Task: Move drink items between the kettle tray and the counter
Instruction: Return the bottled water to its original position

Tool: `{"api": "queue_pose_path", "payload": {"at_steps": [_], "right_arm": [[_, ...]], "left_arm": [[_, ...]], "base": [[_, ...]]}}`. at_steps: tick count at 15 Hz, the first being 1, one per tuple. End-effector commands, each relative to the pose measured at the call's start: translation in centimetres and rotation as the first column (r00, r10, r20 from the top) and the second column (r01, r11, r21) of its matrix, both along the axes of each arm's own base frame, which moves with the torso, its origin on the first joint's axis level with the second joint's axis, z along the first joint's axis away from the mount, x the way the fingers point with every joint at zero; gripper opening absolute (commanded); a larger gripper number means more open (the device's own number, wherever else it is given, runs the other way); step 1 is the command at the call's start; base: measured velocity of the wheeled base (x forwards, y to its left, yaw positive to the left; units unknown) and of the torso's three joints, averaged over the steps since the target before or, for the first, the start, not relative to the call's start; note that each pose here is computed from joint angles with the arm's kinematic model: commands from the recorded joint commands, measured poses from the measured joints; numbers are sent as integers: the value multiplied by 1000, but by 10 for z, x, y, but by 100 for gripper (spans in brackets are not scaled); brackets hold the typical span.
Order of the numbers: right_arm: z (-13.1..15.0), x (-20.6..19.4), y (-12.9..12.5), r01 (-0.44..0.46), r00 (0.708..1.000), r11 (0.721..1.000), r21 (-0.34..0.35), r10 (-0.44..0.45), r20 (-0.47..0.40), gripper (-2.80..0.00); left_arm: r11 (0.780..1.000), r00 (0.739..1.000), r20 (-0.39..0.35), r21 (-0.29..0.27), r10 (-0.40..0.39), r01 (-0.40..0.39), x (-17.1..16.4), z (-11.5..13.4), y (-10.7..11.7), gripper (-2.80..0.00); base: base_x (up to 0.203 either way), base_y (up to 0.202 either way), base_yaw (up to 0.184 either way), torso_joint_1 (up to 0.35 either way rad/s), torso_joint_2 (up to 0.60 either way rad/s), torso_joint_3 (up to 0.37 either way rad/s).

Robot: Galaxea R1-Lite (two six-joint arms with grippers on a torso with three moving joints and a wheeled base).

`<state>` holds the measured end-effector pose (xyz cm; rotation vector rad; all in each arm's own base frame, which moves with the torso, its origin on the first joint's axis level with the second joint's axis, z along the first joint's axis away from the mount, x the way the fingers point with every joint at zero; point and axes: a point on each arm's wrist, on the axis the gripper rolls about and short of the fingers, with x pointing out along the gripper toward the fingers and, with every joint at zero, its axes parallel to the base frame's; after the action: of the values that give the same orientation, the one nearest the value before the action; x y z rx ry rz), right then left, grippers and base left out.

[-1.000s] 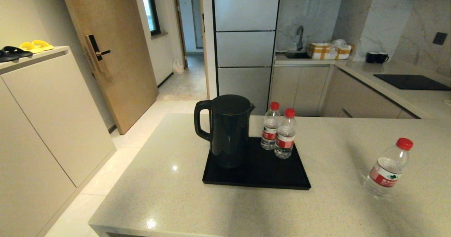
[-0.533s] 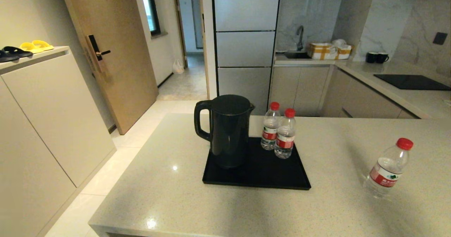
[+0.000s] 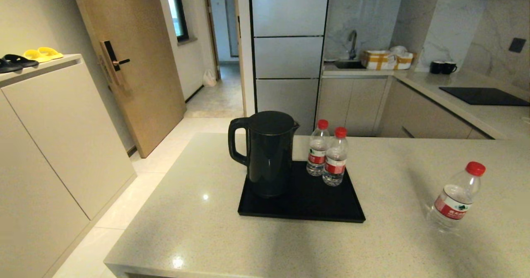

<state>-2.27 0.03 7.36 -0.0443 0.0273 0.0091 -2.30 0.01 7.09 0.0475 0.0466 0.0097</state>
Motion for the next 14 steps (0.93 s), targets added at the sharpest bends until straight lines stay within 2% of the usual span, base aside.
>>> {"api": "queue_pose_path", "payload": {"at_steps": [1,3,4,7,8,10,12,13,14], "right_arm": [[1,1,0,-2,1000,1000,-20,1,-28,-280],[11,0,0,-7,999,999,-32,6,-36,-280],[29,2,0,-7,999,1000,-20,6,-37,-280],[129,18,0,-11,1000,990,142,8,22,-280],[150,32,0,-10,999,982,191,15,-28,-280],[161,58,3,-50,976,961,271,104,-190,-280],[150,65,4,-77,938,939,334,182,-295,-280],[148,69,4,-35,936,942,335,148,-319,-280],[147,78,1,79,936,943,322,41,-350,-280]], "left_arm": [[1000,1000,-1,0,0,0,0,0,0,-280],[1000,1000,0,0,0,0,0,0,0,-280],[1000,1000,-2,0,1,-1,0,0,0,-280],[1000,1000,-1,0,0,0,0,0,0,-280],[1000,1000,0,0,0,0,0,0,0,-280],[1000,1000,0,0,0,0,0,0,0,-280],[1000,1000,0,0,1,-1,0,0,0,-280],[1000,1000,-1,0,1,-1,0,0,0,-280],[1000,1000,0,0,1,-1,0,0,0,-280]], "base": [[0,0,0,0,0,0],[0,0,0,0,0,0],[0,0,0,0,0,0],[0,0,0,0,0,0],[0,0,0,0,0,0],[0,0,0,0,0,0],[0,0,0,0,0,0],[0,0,0,0,0,0],[0,0,0,0,0,0]]}}
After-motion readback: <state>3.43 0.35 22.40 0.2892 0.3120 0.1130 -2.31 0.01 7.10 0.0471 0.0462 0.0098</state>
